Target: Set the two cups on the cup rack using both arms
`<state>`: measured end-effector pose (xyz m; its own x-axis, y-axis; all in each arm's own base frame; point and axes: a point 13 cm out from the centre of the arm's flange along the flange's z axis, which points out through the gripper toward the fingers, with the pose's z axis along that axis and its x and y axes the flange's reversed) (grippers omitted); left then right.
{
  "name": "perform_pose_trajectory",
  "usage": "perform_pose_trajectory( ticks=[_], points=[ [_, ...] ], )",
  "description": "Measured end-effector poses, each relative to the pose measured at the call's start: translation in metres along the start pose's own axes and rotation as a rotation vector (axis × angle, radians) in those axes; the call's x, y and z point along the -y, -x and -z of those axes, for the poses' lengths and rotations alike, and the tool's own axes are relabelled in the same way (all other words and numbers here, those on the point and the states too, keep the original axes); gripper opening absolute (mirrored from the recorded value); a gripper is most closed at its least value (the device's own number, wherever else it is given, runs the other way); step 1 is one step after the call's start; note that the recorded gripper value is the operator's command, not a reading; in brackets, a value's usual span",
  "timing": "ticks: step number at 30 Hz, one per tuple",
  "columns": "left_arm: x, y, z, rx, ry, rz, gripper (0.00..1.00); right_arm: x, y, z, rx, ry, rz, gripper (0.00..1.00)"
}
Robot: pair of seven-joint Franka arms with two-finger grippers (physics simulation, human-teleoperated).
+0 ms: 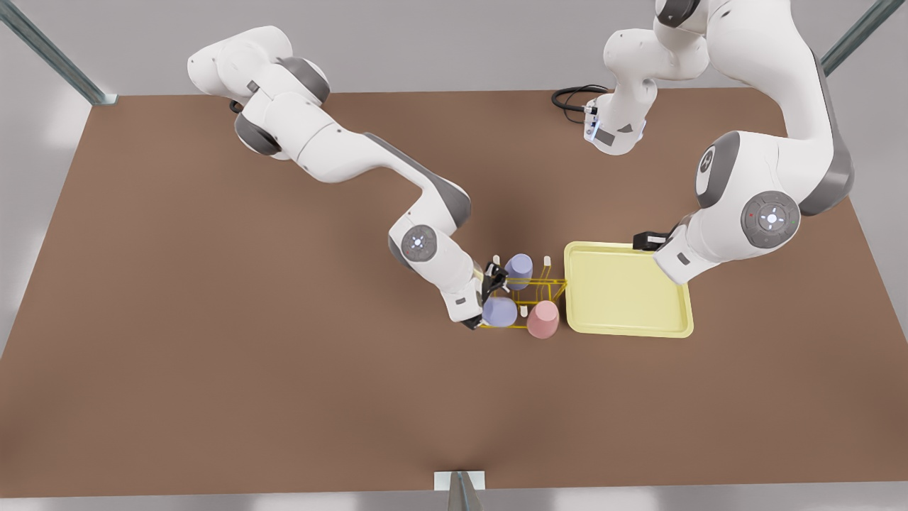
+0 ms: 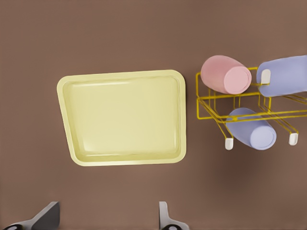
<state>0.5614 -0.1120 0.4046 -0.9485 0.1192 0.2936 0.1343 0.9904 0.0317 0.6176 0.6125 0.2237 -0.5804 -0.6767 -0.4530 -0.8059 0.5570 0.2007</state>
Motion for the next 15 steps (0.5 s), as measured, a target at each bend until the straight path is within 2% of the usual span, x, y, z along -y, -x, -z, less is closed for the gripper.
perform_pose_trajectory(
  ticks=[3, 5, 6, 8, 9, 12, 15],
  points=[
    [0.000, 0.000, 0.000, 0.000, 0.002, -0.010, 1.00, 0.059, 0.048, 0.110, 0.097, -0.089, -0.028, 1.00],
    [-0.001, 0.000, 0.000, 0.000, 0.002, -0.016, 1.00, 0.154, 0.029, 0.244, 0.089, -0.197, -0.133, 1.00],
    [-0.001, 0.000, 0.000, 0.000, 0.002, -0.019, 1.00, 0.197, -0.007, 0.304, 0.022, -0.264, -0.212, 1.00],
    [-0.006, 0.000, 0.000, -0.002, 0.001, -0.024, 1.00, 0.293, -0.119, 0.391, -0.170, -0.413, -0.432, 1.00],
    [-0.007, 0.000, 0.000, -0.002, 0.001, -0.028, 1.00, 0.310, -0.159, 0.428, -0.244, -0.464, -0.512, 1.00],
    [-0.009, 0.000, 0.000, -0.001, 0.023, -0.046, 1.00, 0.274, -0.246, 0.541, -0.370, -0.528, -0.694, 1.00],
    [-0.012, 0.000, 0.000, -0.002, 0.034, -0.058, 1.00, 0.229, -0.311, 0.564, -0.464, -0.496, -0.813, 1.00]
  ],
)
